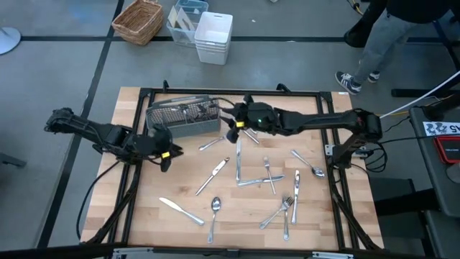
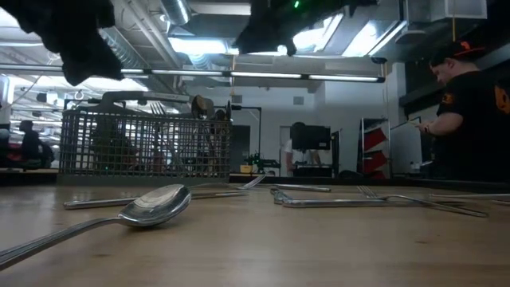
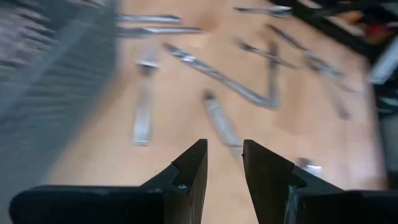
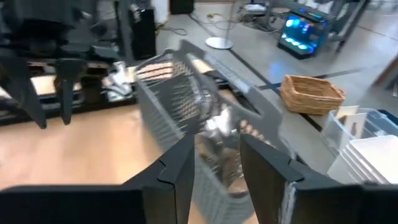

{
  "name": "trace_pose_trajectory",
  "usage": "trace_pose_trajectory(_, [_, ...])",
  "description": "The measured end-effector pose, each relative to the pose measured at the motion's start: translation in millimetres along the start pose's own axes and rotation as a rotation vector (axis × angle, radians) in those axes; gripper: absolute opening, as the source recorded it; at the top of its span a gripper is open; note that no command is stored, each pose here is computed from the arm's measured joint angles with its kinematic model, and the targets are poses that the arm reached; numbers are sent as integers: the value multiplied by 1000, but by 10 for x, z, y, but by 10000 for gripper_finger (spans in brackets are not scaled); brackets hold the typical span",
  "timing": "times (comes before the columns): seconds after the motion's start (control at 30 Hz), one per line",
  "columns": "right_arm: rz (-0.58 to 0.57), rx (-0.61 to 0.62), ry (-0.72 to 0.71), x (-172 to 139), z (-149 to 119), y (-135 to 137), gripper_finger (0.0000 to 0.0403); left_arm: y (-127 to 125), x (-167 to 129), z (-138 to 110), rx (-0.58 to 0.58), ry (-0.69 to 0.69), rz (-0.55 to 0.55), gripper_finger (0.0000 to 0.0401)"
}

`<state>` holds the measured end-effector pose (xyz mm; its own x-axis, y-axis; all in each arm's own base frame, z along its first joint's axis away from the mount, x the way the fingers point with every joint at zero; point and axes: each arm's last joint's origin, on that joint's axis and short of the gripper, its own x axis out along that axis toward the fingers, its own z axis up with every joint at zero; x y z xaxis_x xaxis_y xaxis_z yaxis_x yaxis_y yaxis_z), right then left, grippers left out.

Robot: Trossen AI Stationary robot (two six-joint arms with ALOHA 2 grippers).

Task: Sort silverware
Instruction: Put the silver spoon into the silverware rack

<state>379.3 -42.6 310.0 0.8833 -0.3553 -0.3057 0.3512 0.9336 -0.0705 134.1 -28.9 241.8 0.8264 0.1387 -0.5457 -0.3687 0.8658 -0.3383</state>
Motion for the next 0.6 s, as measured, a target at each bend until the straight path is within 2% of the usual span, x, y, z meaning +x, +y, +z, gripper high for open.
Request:
trace_pose_trajectory(0.17, [62,-39,54,-209,16,196,131,-233,242,12,-109,104,-203,95])
trace_pose_trajectory(0.27, [97,-72,107,-303,-24,315,131,-381,405,-56,-226,213,-285,95])
trace_pose_trajectory(0.43, [162,-137,202,-435,-132,544,131,-620,675,-234,-448,355,-327,95])
trace_pose_trajectory(0.6, [230,-217,303,-594,-264,783,131,-826,923,-440,-645,428,-337,95])
